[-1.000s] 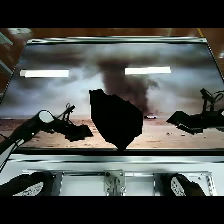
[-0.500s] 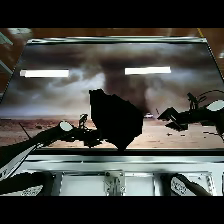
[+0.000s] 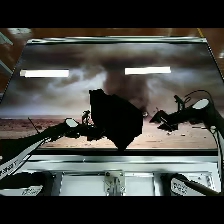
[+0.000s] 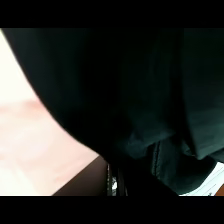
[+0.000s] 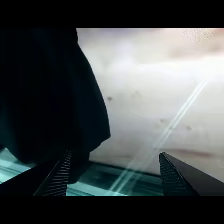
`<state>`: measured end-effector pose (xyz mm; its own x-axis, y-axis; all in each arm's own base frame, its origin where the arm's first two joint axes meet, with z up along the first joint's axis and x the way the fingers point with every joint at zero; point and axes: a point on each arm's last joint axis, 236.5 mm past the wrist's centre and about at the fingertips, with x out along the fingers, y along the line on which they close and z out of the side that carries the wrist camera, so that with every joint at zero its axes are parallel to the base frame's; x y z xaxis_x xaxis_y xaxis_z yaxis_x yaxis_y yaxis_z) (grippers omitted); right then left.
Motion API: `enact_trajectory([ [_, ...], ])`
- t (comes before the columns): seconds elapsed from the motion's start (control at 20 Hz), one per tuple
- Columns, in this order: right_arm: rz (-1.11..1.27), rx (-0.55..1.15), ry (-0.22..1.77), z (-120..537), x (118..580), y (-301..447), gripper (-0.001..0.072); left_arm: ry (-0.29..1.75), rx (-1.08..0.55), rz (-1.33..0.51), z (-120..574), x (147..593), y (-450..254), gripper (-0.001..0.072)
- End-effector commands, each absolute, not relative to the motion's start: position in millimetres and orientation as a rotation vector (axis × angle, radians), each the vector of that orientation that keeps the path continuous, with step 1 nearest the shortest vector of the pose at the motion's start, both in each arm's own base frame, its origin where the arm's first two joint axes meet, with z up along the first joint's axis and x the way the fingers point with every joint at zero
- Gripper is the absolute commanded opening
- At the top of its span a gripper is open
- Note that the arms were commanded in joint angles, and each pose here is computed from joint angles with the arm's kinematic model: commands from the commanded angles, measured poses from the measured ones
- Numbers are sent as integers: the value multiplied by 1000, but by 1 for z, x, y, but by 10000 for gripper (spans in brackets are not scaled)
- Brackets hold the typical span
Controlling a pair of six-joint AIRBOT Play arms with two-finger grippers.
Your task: Fold the shirts.
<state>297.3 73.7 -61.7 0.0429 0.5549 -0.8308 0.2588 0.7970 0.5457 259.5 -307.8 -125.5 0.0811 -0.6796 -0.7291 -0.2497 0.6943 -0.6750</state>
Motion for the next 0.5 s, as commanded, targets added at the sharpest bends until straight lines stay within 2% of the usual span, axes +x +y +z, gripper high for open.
enact_trajectory([
  [0.0,304,630,1590,-82,298,106,671,1491,-763,-448,-119,257,-312,37],
  [0.2,322,674,1609,-105,304,141,669,1447,-732,-547,-90,254,-319,37],
  [0.25,292,685,1600,-110,308,144,635,1427,-718,-568,-82,254,-320,37],
  [0.3,262,694,1590,-115,313,147,467,1407,-704,-591,-74,253,-321,37],
  [0.35,233,705,1581,-119,316,149,392,1385,-691,-625,-64,253,-323,37],
  [0.45,212,704,1576,-125,319,156,388,1350,-687,-660,-46,253,-324,37],
])
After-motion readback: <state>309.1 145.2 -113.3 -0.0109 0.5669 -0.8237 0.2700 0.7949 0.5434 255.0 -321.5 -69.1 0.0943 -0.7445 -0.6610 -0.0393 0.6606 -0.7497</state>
